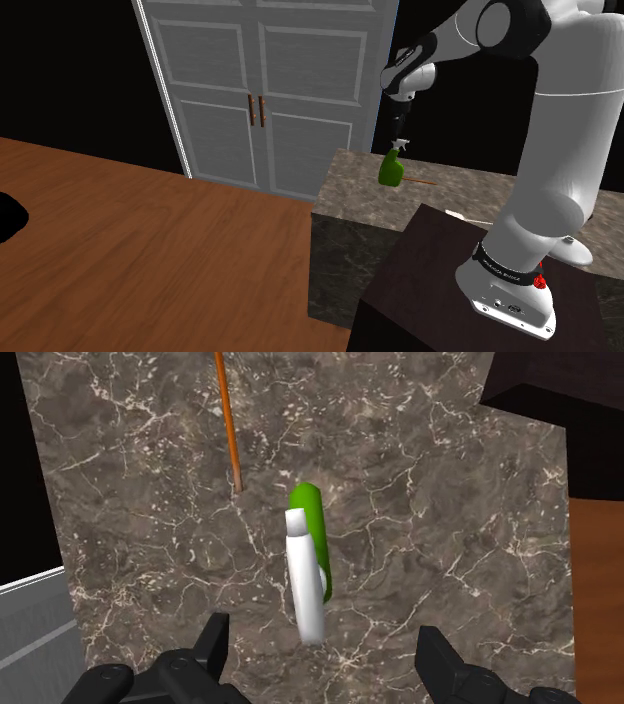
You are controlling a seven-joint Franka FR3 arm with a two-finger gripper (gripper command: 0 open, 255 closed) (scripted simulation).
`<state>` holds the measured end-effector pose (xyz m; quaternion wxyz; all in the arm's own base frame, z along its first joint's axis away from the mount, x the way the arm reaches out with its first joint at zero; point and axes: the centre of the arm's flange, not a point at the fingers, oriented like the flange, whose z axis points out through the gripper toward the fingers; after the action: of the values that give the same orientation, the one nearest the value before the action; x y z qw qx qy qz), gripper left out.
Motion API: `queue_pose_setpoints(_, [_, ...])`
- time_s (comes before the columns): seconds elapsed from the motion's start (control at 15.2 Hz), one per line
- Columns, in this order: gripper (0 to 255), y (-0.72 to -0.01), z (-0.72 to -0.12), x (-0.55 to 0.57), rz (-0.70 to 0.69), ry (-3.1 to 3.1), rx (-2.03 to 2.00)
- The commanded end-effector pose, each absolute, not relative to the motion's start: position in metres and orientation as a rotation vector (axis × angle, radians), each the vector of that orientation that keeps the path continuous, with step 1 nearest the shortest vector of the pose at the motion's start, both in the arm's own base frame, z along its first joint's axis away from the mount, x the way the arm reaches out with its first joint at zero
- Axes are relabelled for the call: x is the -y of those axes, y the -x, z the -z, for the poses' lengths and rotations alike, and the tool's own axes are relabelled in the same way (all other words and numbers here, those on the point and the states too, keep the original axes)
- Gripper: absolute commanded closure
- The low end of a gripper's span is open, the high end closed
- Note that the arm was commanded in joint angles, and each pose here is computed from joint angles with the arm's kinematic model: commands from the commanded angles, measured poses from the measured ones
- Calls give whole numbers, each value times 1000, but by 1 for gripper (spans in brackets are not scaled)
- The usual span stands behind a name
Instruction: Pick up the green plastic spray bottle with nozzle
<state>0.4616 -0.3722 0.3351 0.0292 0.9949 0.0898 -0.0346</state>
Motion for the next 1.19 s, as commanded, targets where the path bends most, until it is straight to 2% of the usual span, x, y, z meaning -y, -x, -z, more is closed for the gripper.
queue_pose_setpoints(0.0, [0, -464, -327, 379, 102, -3065, -289])
queue_pose_setpoints(0.53, [0, -464, -292, 379, 102, -3065, -289])
queue_pose_setpoints(0.59, [255, -465, -292, 379, 102, -3065, -289])
queue_pose_setpoints(1.12, [255, -465, -292, 379, 102, -3065, -289])
